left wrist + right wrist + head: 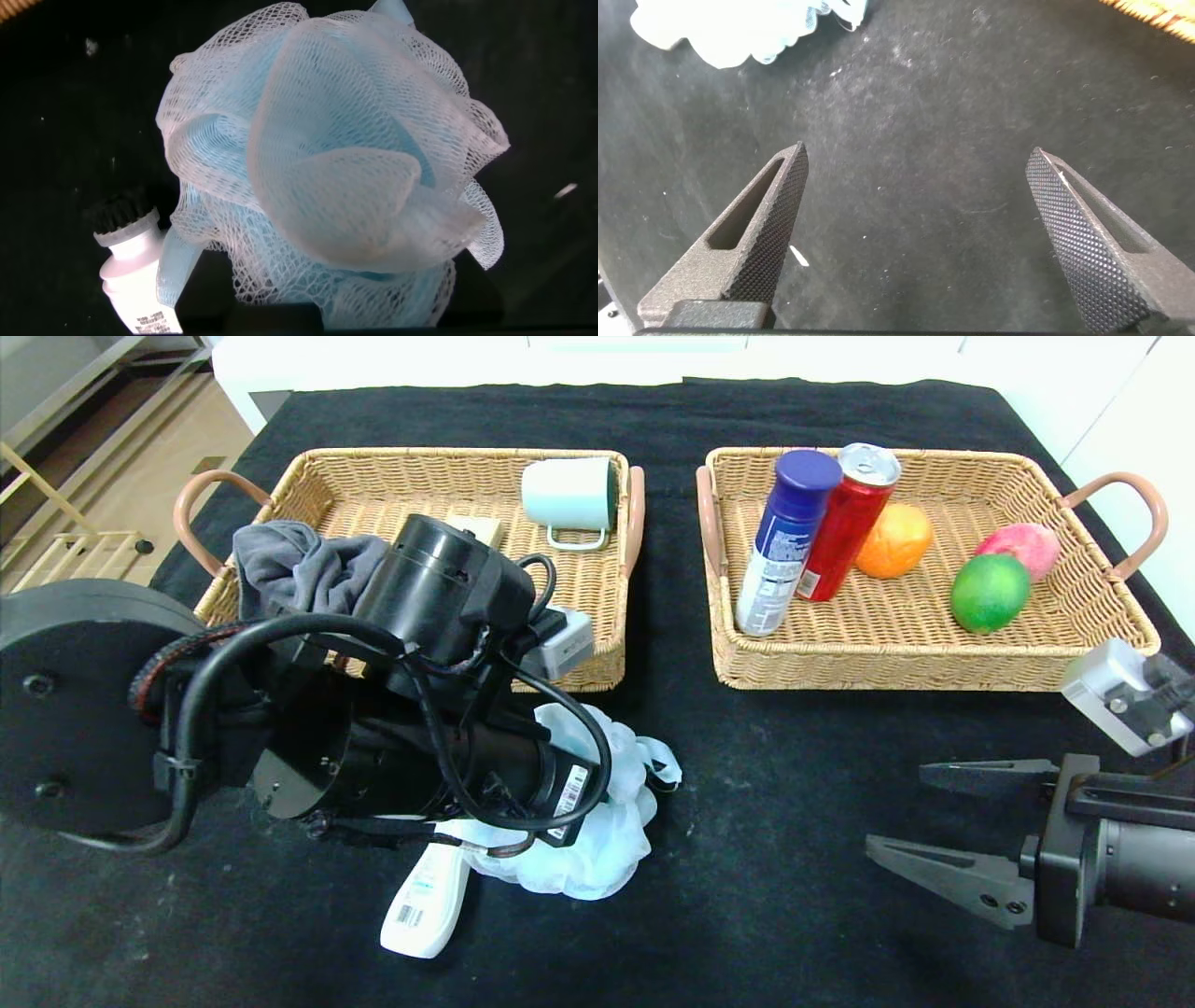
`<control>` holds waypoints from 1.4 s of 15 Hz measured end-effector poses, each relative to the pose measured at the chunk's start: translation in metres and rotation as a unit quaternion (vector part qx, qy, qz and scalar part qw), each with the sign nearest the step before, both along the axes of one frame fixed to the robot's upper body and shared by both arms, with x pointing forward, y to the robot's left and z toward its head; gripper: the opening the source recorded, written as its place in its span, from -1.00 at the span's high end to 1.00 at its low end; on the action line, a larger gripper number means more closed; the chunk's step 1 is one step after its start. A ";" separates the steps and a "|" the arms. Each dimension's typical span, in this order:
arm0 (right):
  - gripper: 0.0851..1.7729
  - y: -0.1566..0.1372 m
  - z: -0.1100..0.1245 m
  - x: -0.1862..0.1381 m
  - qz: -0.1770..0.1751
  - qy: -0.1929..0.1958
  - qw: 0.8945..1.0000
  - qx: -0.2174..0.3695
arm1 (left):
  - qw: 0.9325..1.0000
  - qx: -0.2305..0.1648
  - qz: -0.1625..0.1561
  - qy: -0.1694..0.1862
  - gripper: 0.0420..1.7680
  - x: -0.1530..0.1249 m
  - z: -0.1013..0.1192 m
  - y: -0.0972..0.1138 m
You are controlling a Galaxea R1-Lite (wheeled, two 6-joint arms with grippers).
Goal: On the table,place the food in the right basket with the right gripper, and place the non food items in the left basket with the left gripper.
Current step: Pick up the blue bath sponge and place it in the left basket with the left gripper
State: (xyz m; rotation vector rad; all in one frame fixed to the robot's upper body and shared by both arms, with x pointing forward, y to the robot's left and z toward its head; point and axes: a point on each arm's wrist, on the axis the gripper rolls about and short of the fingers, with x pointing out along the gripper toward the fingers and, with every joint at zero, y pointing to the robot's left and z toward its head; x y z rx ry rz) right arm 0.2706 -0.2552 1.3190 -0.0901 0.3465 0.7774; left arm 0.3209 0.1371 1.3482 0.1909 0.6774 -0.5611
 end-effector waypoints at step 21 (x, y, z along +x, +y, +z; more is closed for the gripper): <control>-0.93 -0.005 -0.001 0.005 -0.002 0.001 1.000 -0.002 | 0.973 -0.180 0.062 -0.131 0.29 -0.005 0.100 0.119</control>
